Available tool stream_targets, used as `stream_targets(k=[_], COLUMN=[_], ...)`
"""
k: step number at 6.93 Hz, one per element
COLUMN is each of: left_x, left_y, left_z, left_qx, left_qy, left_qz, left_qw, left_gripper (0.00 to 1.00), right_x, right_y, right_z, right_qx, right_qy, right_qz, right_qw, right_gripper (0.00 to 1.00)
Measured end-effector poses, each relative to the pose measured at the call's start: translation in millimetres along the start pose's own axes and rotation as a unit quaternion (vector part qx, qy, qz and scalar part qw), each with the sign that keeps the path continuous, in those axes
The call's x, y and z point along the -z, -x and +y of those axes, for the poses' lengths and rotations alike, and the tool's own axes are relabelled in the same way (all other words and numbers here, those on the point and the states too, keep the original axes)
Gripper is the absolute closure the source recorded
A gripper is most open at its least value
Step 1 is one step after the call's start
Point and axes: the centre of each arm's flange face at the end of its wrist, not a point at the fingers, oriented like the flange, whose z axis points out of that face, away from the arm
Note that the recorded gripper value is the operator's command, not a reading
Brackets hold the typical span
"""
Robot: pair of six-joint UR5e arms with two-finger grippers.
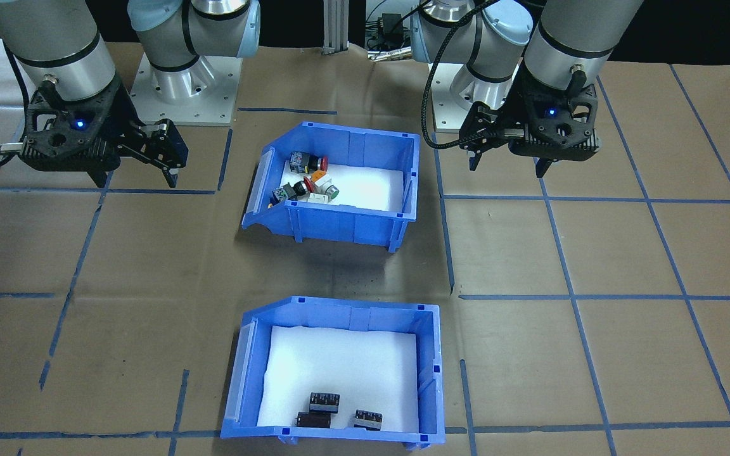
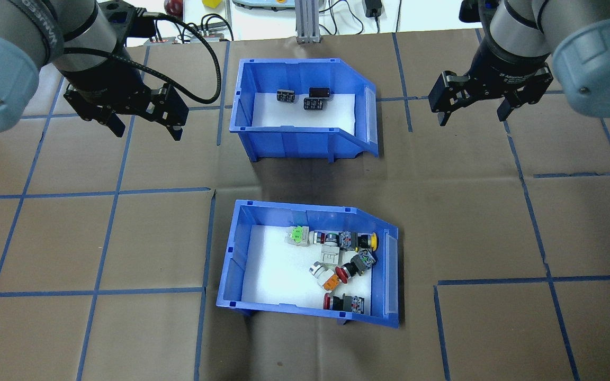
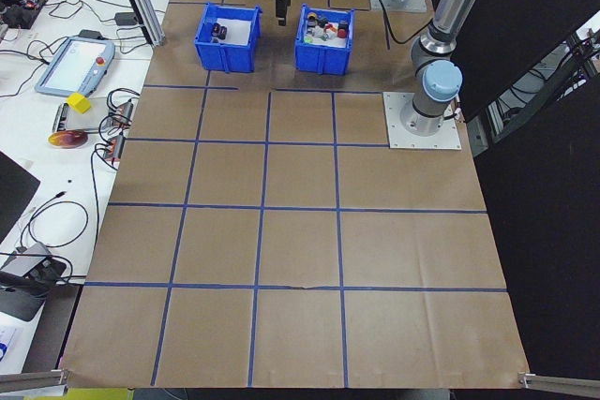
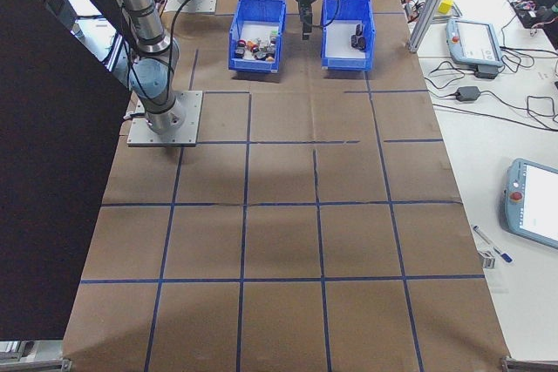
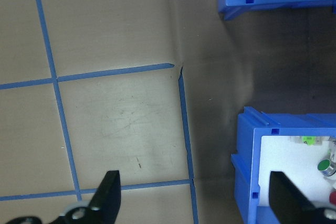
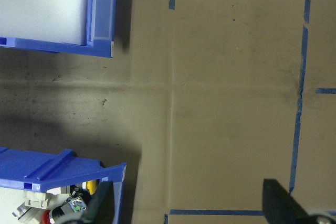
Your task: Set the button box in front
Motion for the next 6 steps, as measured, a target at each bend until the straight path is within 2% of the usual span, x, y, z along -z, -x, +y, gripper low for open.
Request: stream_targets(k=[4, 6], left_x=[1.9, 1.9], left_y=[0.6, 0.5], left_z=[0.2, 3.3], left_qx=[-0.002, 0.014], left_qy=[0.000, 0.008], left_qz=[-0.003, -0.004], left_qw=[1.000, 1.000], left_gripper=[0.01, 0.01], right_x=[6.1, 12.0], right_y=[0.8, 2.9], right_z=[3.4, 7.0], right_qx=[0.002, 0.038], right_qy=[-0.003, -0.007], right_qz=[-0.003, -0.005], right_qw=[1.000, 0.999], right_gripper=[0.00, 0.00])
